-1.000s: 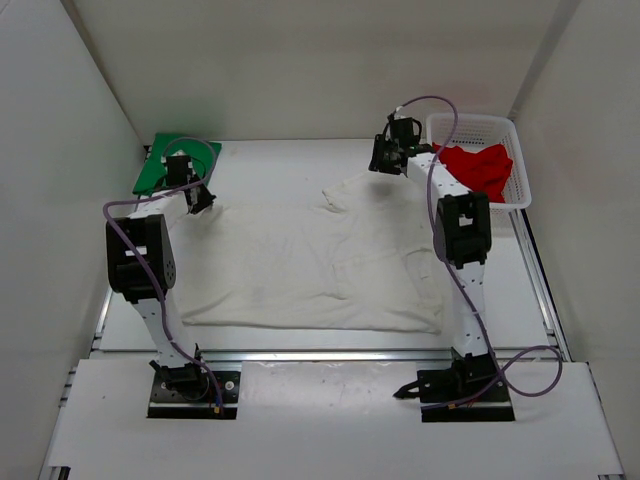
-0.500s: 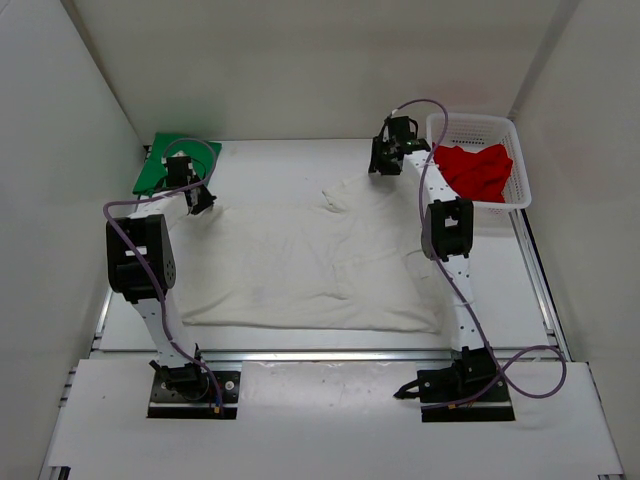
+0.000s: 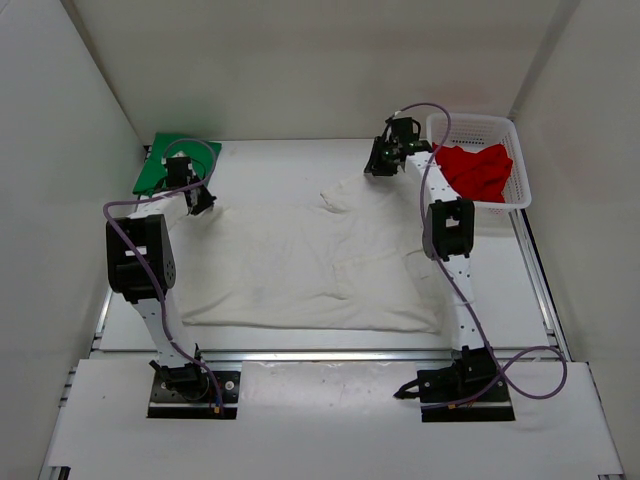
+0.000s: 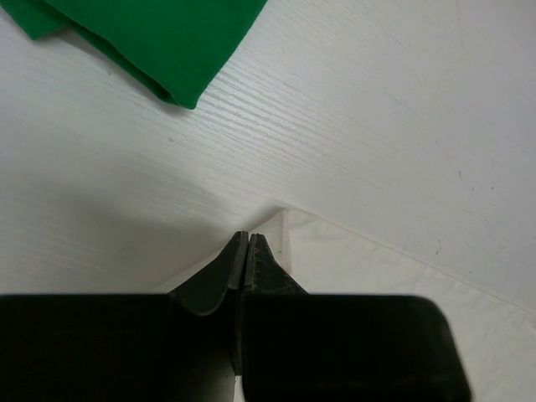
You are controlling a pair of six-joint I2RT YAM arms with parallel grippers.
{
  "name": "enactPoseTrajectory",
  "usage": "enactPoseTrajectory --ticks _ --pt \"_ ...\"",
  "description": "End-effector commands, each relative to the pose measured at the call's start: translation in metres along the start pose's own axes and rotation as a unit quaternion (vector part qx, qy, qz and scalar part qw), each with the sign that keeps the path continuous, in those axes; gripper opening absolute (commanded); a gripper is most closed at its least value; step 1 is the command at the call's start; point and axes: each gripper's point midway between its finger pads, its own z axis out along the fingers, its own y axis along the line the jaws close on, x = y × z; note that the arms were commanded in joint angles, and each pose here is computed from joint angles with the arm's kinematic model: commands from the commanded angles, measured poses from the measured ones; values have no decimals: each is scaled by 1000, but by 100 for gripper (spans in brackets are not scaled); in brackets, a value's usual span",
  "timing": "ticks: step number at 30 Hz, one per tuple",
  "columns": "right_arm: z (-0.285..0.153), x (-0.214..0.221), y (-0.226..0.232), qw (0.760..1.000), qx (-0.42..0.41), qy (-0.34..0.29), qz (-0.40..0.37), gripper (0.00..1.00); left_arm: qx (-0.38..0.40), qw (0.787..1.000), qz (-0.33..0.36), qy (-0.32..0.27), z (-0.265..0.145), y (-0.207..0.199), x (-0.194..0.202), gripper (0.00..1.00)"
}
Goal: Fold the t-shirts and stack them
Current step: Grap the side of the flattened tshirt furthest away from the robot with both arms
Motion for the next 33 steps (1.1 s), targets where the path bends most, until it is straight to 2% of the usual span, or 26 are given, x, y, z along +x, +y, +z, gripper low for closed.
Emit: enactPoseTrajectory --ticks 1,3,6,7,11,14,20,24,26,30,31,32,33 --pt "4 -5 -2 999 -23 -3 25 26 23 999 1 -31 -19 -12 -20 0" --pt "2 -12 2 999 -24 -14 22 21 25 999 2 -31 -20 -14 -19 0" --pt "-3 -16 8 1000 -13 -19 14 1 26 999 2 -28 -19 -15 -15 0" --pt "-6 -20 6 1000 -7 -22 16 0 27 999 3 -28 -19 -15 -15 0" --pt "-44 -46 22 999 -17 -34 1 0 35 999 -15 -33 -23 -9 -14 0" --pt "-75 -36 30 1000 -23 5 9 0 40 998 -44 -33 -25 5 -16 0" --pt "-126 -27 43 999 32 31 -16 0 66 995 -56 -43 -36 -5 -20 0" --pt "-169 -32 56 997 64 22 -32 0 80 994 -63 -38 -43 -7 -19 0" --pt "-180 -17 59 995 76 45 -34 0 82 994 -60 -40 -46 -9 -21 0" --pt "-214 -5 91 992 89 30 -83 0 97 992 -76 -37 -52 -6 -12 0" --pt "-228 9 88 989 104 34 -97 0 94 992 -74 -41 -53 -4 -13 0" --pt "-206 40 71 987 113 50 -99 0 97 992 -75 -36 -53 -4 -10 0" --pt "-215 47 77 994 57 16 -88 0 98 991 -79 -36 -53 -4 -11 0"
